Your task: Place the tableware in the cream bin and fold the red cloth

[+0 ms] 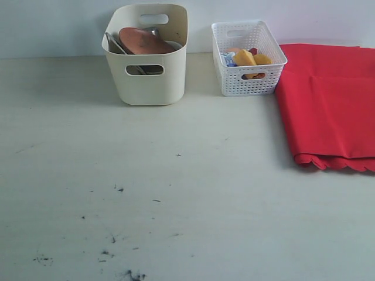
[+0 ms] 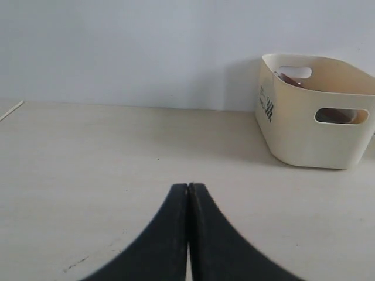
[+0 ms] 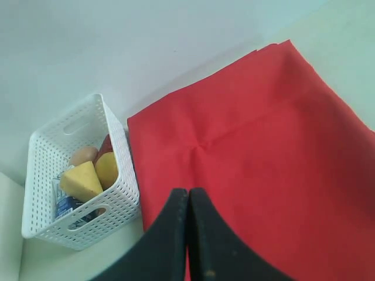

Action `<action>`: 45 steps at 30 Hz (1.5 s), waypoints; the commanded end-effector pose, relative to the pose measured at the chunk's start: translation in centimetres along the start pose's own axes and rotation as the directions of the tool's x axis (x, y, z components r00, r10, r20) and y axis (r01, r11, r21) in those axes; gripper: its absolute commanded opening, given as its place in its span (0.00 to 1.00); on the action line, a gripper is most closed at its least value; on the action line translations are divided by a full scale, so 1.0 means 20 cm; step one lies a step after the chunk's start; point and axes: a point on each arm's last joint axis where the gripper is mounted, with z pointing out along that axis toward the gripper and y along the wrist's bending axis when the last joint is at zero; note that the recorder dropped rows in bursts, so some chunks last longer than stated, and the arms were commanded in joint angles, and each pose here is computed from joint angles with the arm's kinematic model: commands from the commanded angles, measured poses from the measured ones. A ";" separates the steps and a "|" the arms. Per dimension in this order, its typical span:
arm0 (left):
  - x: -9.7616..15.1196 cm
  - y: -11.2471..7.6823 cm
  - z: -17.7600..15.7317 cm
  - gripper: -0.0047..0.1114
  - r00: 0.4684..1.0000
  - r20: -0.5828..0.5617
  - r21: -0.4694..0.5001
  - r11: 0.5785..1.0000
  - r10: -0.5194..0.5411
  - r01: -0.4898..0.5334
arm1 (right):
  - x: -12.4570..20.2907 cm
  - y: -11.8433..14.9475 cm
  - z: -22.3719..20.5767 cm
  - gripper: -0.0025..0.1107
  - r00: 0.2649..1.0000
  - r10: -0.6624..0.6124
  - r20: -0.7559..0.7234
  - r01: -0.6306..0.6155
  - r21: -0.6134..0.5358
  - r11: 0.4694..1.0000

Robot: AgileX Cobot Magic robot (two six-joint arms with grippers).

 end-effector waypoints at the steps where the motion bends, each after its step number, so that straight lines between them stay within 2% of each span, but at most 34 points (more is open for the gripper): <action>1: 0.01 0.00 0.00 0.05 1.000 -0.026 0.006 1.000 -0.001 0.001 | 0.00 0.00 -0.01 0.02 1.000 -0.012 0.011 0.012 -0.007 1.000; 18: 0.01 0.00 0.00 0.05 1.000 -0.026 0.006 1.000 -0.001 0.001 | -0.01 0.01 -0.01 0.02 0.999 -0.012 0.042 0.013 -0.023 1.000; 19: 0.01 0.00 0.00 0.05 1.000 -0.026 0.006 1.000 -0.001 0.001 | -0.02 0.01 -0.01 0.02 0.999 -0.001 0.050 0.002 -0.029 1.000; 20: 0.01 0.00 0.00 0.05 1.000 -0.026 0.006 1.000 -0.001 0.001 | -0.02 0.01 -0.01 0.02 0.996 0.074 0.053 -0.073 -0.033 0.997; 22: 0.01 0.00 0.00 0.05 1.000 -0.026 0.006 1.000 -0.001 0.001 | 0.00 0.00 -0.01 0.02 0.992 0.129 0.009 -0.129 -0.009 0.992; 27: 0.01 0.00 0.00 0.05 1.000 -0.026 0.006 1.000 -0.001 0.001 | 0.06 -0.03 -0.01 0.02 0.991 0.047 -0.126 -0.039 0.064 0.997; 33: 0.01 0.00 0.00 0.05 1.000 -0.026 0.006 1.000 -0.001 0.001 | 0.16 -0.07 -0.04 0.02 0.942 0.058 -0.332 -0.004 0.161 0.987; 39: 0.01 0.00 0.00 0.05 1.000 -0.026 0.006 1.000 -0.001 0.001 | 0.23 -0.07 -0.09 0.02 0.931 -0.013 -0.365 0.040 0.066 0.997; 45: 0.01 0.00 0.00 0.05 1.000 -0.026 0.005 1.000 0.001 -0.001 | 0.28 -0.10 -0.24 0.02 0.975 -0.052 -0.218 0.054 0.005 0.999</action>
